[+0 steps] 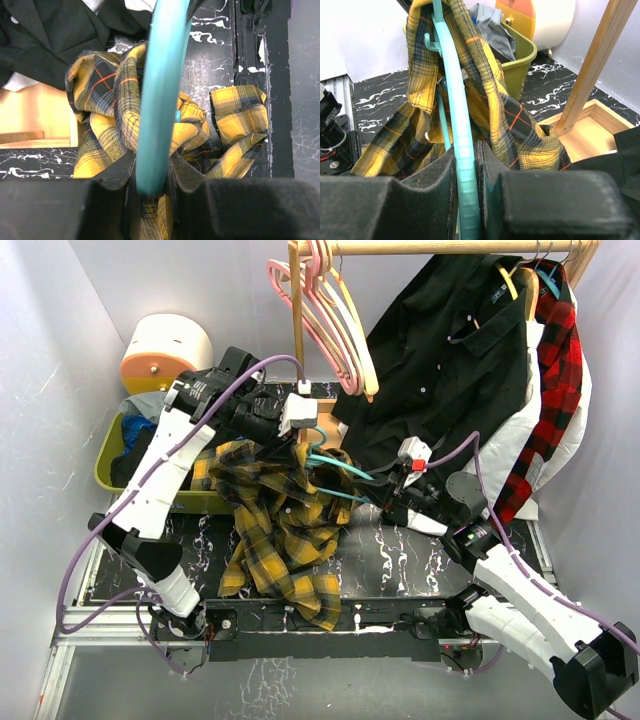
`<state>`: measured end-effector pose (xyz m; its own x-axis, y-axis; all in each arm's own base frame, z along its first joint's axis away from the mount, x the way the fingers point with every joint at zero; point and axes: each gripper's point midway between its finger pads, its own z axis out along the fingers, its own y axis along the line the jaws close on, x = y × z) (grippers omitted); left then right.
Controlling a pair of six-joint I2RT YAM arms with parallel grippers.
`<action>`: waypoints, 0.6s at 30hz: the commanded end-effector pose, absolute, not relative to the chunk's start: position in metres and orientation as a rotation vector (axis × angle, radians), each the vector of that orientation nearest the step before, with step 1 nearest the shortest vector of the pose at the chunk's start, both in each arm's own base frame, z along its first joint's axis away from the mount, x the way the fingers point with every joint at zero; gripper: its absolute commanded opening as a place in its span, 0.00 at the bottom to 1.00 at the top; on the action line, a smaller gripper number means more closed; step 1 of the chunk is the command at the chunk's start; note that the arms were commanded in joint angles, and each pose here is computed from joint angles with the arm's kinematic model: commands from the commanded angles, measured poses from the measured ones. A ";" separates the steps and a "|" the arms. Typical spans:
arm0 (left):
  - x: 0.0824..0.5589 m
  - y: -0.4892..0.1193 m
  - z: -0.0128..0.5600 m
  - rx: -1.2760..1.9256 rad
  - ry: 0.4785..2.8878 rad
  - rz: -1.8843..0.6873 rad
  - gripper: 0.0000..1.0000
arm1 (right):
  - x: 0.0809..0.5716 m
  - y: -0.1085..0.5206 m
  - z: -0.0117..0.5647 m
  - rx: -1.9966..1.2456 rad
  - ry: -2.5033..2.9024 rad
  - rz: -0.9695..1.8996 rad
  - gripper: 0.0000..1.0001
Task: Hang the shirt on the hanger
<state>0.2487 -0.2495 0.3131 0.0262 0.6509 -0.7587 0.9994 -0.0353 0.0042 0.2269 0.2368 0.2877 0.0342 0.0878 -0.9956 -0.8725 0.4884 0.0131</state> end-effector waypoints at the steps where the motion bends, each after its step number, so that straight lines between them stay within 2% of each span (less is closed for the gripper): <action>1: 0.246 -0.236 0.364 1.622 1.568 -0.743 0.00 | 0.222 0.233 0.338 -0.734 1.175 0.844 0.08; 2: 0.242 -0.234 0.364 1.625 1.575 -0.747 0.00 | 0.223 0.232 0.338 -0.724 1.179 0.838 0.08; 3: 0.240 -0.231 0.364 1.625 1.585 -0.743 0.00 | 0.224 0.231 0.339 -0.714 1.180 0.832 0.13; 4: 0.239 -0.226 0.363 1.616 1.593 -0.734 0.00 | 0.226 0.229 0.341 -0.696 1.181 0.822 0.24; 5: 0.239 -0.222 0.362 1.604 1.602 -0.720 0.00 | 0.228 0.227 0.341 -0.675 1.189 0.816 0.50; 6: 0.237 -0.217 0.362 1.591 1.608 -0.707 0.00 | 0.230 0.224 0.343 -0.653 1.191 0.805 0.59; 8: 0.236 -0.209 0.363 1.570 1.625 -0.693 0.00 | 0.232 0.219 0.346 -0.622 1.191 0.786 0.71; 9: 0.235 -0.205 0.361 1.562 1.638 -0.689 0.00 | 0.233 0.217 0.346 -0.607 1.197 0.779 0.85; 10: 0.233 -0.202 0.361 1.551 1.644 -0.684 0.00 | 0.235 0.214 0.347 -0.590 1.201 0.770 0.95; 11: 0.232 -0.199 0.360 1.544 1.652 -0.676 0.00 | 0.235 0.211 0.348 -0.574 1.205 0.760 0.98; 18: 0.231 -0.183 0.372 1.439 1.681 -0.659 0.00 | 0.224 0.190 0.328 -0.412 1.254 0.801 0.98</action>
<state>0.2363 -0.1911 0.3573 -0.0094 0.5862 -0.8101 0.9803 0.1653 0.1083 0.2292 0.2019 0.3295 0.1213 0.2225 -0.9674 -0.7582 0.6497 0.0544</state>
